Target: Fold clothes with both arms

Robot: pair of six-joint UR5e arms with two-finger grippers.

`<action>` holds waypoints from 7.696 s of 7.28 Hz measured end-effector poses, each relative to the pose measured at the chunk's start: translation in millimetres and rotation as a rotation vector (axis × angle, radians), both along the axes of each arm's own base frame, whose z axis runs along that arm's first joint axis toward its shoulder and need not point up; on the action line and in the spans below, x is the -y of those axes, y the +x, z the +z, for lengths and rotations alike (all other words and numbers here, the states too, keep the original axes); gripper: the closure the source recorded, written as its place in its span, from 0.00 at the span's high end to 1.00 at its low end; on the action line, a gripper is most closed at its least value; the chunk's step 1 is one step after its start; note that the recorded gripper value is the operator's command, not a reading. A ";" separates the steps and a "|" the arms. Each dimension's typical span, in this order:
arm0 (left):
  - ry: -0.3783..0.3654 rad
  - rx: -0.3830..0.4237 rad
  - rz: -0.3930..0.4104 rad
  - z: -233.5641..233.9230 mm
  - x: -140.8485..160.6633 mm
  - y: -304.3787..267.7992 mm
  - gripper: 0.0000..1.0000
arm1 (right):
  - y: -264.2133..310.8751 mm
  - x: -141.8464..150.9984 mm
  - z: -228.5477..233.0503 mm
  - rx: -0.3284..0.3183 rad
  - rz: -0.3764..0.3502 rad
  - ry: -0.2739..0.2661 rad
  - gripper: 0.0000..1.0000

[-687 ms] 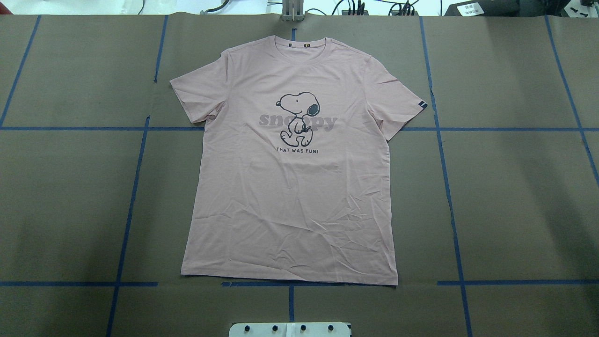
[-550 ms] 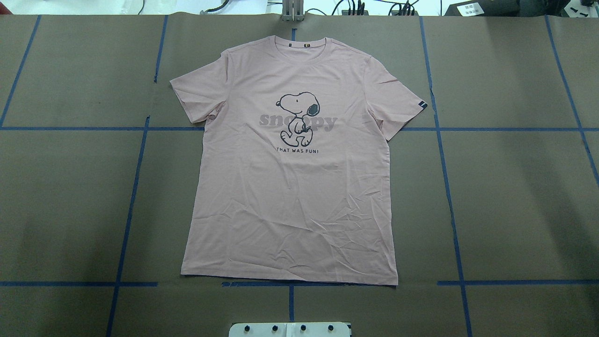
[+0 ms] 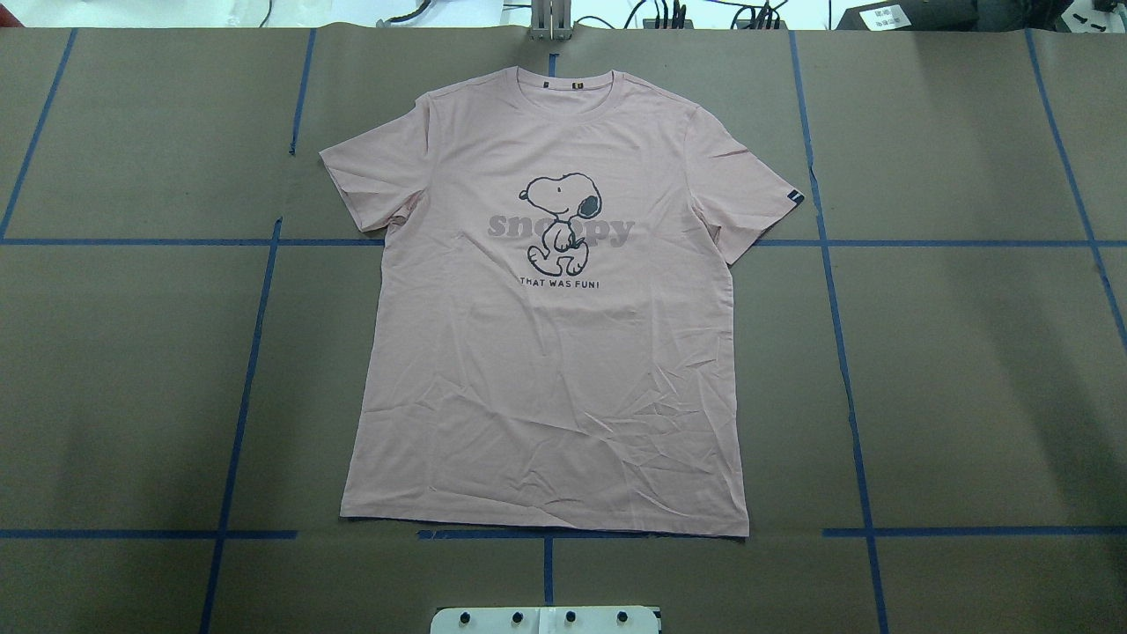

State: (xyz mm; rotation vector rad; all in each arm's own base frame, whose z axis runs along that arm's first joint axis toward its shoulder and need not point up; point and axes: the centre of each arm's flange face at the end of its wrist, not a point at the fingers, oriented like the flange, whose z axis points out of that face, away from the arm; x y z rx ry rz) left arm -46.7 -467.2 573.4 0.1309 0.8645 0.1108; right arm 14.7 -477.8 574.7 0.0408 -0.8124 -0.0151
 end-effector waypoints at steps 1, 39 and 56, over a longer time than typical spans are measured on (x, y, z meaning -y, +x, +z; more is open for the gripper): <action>0.021 -0.004 0.004 -3.7 1.0 1.0 1.00 | -1.4 -3.6 0.8 0.008 -0.001 0.027 1.00; -0.029 -0.095 -0.209 -178.9 199.3 361.1 0.83 | -423.7 50.4 -277.8 0.307 0.568 -0.097 1.00; 0.006 -0.202 -0.409 -287.8 217.1 543.6 0.00 | -405.3 55.8 -266.5 0.292 0.558 -0.073 1.00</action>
